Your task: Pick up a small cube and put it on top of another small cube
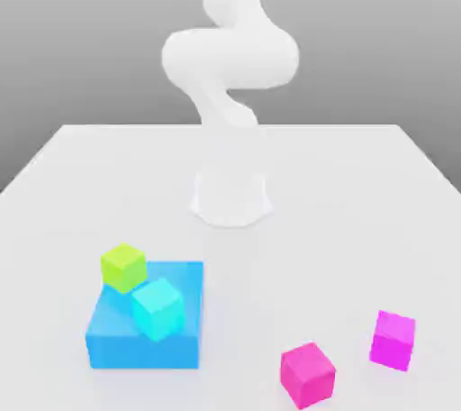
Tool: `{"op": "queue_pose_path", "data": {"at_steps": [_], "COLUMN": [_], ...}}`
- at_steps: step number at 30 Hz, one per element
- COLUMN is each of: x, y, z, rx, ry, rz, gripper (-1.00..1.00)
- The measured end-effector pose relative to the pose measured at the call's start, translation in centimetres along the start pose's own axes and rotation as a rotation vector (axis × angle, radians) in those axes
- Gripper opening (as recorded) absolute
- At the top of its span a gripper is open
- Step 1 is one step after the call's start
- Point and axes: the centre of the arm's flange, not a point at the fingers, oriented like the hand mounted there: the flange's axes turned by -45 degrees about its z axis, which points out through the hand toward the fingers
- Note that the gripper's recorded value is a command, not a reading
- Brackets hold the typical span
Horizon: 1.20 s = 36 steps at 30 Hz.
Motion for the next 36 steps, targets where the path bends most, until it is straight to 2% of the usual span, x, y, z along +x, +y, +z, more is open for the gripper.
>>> {"op": "queue_pose_path", "data": {"at_steps": [11, 24, 26, 30, 31, 36], "x": [-5.7, -23.0, -25.7, -29.3, -29.9, -29.9], "y": [-4.2, -9.1, -9.4, -9.5, -9.5, -9.5], "z": [21.3, 39.3, 41.2, 44.9, 45.5, 45.5], "rx": [0.057, 0.141, 0.150, 0.153, 0.153, 0.153], "ry": [-0.313, -0.672, -0.706, -0.717, -0.717, -0.717], "rz": [-0.162, -0.362, -0.380, -0.385, -0.385, -0.385], "gripper": [0.00, 0.00, 0.00, 0.00, -1.00, -1.00]}}
